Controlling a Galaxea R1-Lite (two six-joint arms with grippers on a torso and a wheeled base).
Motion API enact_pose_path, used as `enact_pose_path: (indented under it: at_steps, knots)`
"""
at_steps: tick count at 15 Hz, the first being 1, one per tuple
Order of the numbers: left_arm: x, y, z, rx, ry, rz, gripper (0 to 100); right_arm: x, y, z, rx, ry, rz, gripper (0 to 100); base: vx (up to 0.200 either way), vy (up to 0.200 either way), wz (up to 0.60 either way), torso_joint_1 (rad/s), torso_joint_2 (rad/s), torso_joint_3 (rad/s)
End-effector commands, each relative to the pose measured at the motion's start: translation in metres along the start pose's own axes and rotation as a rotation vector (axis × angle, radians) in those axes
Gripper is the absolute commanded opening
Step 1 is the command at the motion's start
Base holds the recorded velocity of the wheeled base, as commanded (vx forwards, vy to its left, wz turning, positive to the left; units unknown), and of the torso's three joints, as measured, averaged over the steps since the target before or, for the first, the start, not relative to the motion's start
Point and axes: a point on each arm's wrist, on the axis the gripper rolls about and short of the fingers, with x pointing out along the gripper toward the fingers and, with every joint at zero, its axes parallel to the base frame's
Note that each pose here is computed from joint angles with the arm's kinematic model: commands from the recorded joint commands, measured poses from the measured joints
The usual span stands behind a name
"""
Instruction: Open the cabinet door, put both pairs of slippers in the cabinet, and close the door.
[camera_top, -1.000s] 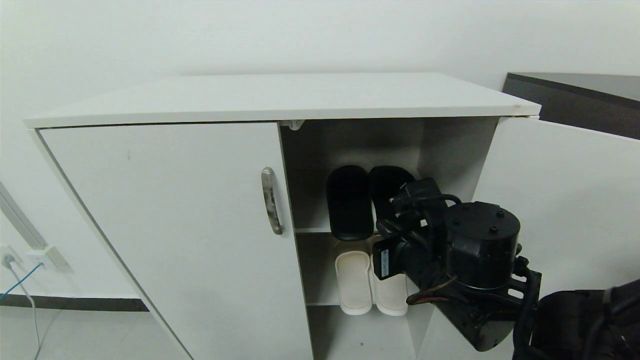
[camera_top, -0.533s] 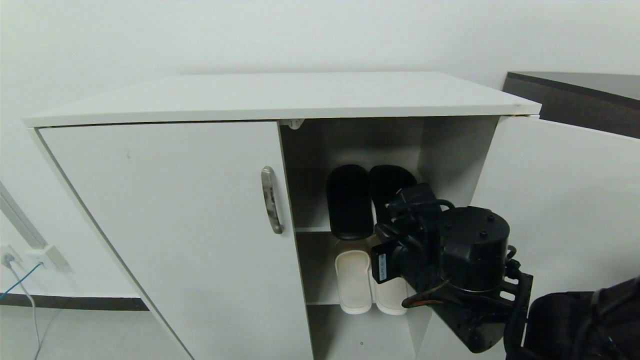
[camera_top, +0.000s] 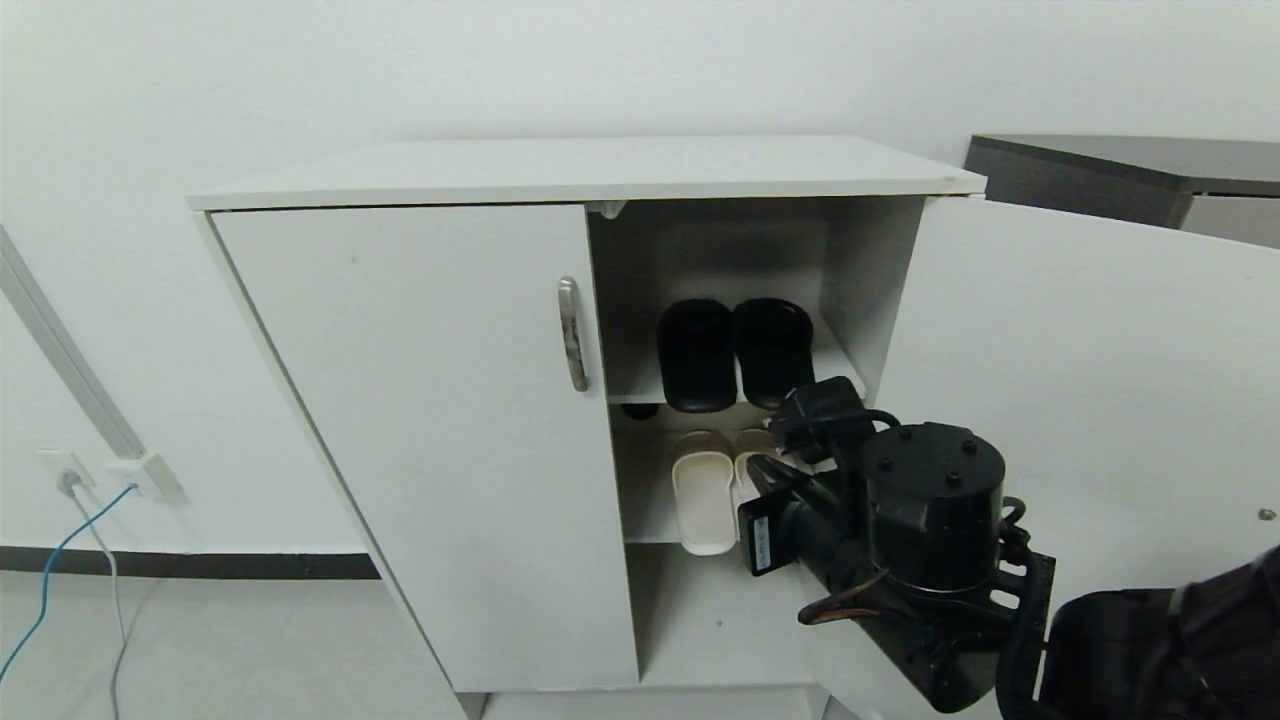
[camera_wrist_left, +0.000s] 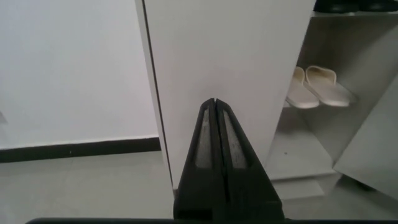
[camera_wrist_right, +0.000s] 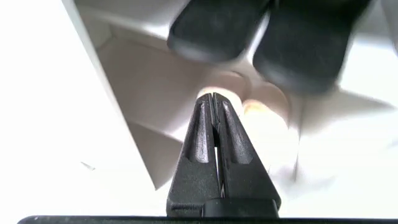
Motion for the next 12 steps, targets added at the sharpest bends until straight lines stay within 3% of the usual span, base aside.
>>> enact_pose_path:
  at_steps: [1, 7, 12]
  knots:
    - [0.0002, 0.0, -0.0002, 0.0, 0.002, 0.0, 0, 0.0056, -0.0015, -0.0065, -0.009, 0.019, -0.013, 0, -0.2, 0.0, 0.0, 0.002, 0.0, 0.002]
    - [0.0, 0.0, 0.0002, 0.0, 0.001, 0.0, 0, 0.0069, -0.0056, -0.0108, -0.008, 0.021, 0.004, 0, -0.2, 0.0, 0.0, 0.006, 0.0, 0.002]
    - [0.0, 0.0, 0.0002, 0.0, 0.001, 0.0, 0, 0.0086, -0.0078, -0.0138, -0.012, 0.031, -0.004, 0, 0.0, 0.0, 0.0, 0.0, 0.0, 0.0]
